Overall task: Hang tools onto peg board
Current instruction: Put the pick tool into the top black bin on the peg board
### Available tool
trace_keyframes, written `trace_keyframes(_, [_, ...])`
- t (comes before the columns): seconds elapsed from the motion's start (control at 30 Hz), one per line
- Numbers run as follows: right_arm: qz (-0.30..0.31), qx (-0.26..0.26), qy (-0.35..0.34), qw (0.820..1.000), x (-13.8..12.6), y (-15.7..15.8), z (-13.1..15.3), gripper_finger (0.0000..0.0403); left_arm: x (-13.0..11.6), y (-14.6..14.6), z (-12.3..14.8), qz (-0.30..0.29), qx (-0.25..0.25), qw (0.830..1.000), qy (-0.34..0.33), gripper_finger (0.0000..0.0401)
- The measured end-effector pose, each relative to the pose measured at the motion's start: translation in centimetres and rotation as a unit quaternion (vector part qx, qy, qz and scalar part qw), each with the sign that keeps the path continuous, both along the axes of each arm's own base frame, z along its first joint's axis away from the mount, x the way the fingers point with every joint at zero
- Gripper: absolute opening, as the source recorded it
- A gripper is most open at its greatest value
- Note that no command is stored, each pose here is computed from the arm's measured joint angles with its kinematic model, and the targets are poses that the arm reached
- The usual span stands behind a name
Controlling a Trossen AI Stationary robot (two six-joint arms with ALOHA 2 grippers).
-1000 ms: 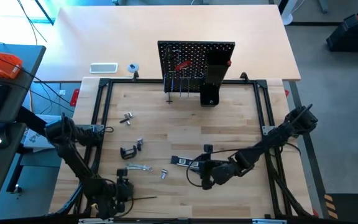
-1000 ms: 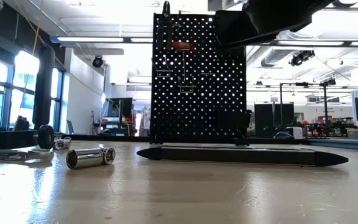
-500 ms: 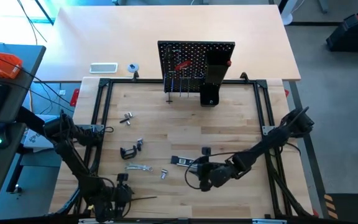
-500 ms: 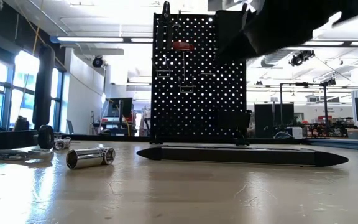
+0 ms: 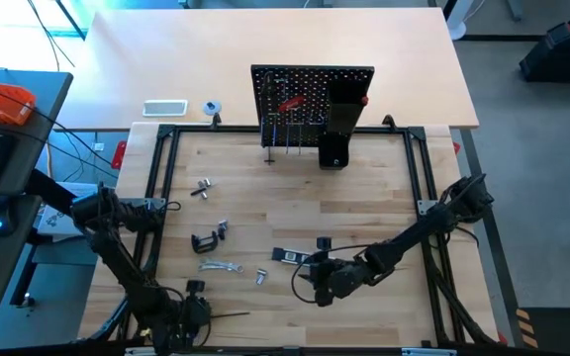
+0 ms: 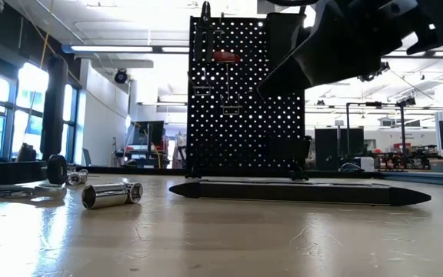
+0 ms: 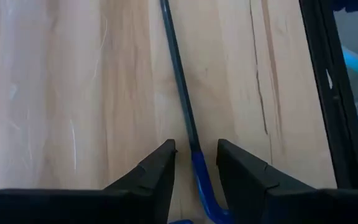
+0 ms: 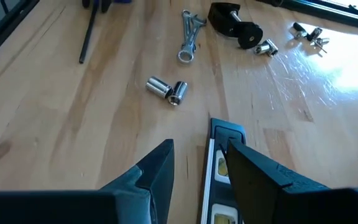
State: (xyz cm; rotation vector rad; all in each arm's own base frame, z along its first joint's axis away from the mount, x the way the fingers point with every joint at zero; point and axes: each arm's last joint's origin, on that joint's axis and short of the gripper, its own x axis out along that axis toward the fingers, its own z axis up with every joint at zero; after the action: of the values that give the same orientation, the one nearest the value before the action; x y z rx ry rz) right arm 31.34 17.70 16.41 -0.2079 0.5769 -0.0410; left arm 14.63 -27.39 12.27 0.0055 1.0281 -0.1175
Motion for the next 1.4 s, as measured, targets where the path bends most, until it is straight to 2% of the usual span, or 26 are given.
trace_keyframes(0.13, [0.001, -0.001, 0.000, 1.000, 0.0, 0.0, 0.0, 0.0139, 0.1, 0.3, -0.6, 0.041, 0.012, 0.999, 0.001, 0.0103])
trace_keyframes(0.33, [0.002, -0.003, 0.000, 1.000, 0.0, 0.0, 0.0, 0.0139, 1.0, 1.1, -1.2, 0.030, 0.057, 0.998, 0.005, 0.0013])
trace_keyframes(0.47, [0.002, -0.003, 0.000, 1.000, 0.0, 0.0, 0.0, 0.0139, 2.5, 1.9, -1.6, 0.019, 0.091, 0.996, -0.004, 0.0011])
trace_keyframes(0.6, [-0.001, -0.005, -0.002, 1.000, 0.0, 0.0, 0.0, 0.0139, 4.7, 3.5, -1.9, 0.022, 0.144, 0.989, -0.031, 0.0004])
trace_keyframes(0.77, [0.004, 0.004, -0.014, 1.000, 0.2, 0.1, 0.3, 0.0139, 7.7, 5.9, -2.0, 0.021, 0.175, 0.984, -0.028, 0.0002])
trace_keyframes(1.13, [0.048, 0.041, -0.035, 0.997, 0.5, 0.6, 0.8, 0.0139, 12.9, 9.5, -1.5, -0.022, 0.162, 0.985, -0.052, 0.0001])
trace_keyframes(1.4, [0.048, 0.073, -0.020, 0.996, 0.7, 0.7, 0.0, 0.0139, 14.6, 10.3, -1.1, -0.041, 0.132, 0.987, -0.088, 0.0000])
